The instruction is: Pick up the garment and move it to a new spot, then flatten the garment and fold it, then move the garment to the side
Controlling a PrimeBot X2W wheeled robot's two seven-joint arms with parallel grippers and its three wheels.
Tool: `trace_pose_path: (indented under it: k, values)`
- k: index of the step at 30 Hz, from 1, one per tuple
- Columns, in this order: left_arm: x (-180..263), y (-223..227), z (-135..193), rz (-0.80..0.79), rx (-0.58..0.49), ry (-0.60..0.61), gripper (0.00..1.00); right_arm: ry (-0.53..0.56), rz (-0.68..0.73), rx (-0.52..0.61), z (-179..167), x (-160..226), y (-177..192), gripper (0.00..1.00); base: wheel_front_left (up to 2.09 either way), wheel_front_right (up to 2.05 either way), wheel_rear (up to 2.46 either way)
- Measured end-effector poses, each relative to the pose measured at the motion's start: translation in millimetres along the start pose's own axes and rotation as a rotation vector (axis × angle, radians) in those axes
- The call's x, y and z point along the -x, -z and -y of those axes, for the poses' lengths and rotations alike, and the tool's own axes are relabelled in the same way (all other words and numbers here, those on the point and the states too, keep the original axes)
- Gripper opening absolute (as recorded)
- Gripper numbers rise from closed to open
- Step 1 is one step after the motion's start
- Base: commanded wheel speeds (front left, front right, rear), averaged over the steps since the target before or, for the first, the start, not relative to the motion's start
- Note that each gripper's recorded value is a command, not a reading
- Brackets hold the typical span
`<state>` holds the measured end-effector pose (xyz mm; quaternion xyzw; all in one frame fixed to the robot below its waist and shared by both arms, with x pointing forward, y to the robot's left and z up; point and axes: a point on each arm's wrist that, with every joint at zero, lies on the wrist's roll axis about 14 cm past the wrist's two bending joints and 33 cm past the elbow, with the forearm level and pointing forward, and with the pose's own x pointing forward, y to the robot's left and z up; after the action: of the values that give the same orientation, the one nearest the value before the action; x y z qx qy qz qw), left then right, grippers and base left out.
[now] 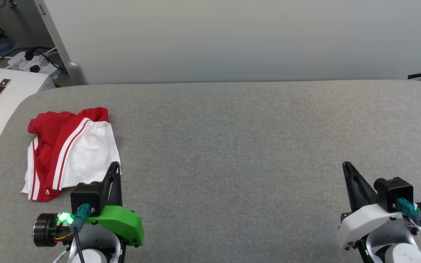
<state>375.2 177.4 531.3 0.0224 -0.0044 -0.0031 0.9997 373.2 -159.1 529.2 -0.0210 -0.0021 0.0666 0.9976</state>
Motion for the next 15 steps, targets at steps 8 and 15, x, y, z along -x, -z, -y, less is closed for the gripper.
trace_pose_path:
  k: [8, 15]
  values:
    - [0.0, 0.0, -0.1, 0.0, 0.0, 0.0, 0.0, 0.0, 0.0, 0.0, 0.0, 0.0, 0.0, 0.0, 0.0, 0.0, 0.0]
    - [0.0, 0.0, -0.1, 0.0, 0.0, 0.0, 0.0, 0.0, 0.0, 0.0, 0.0, 0.0, 0.0, 0.0, 0.0, 0.0, 0.0]
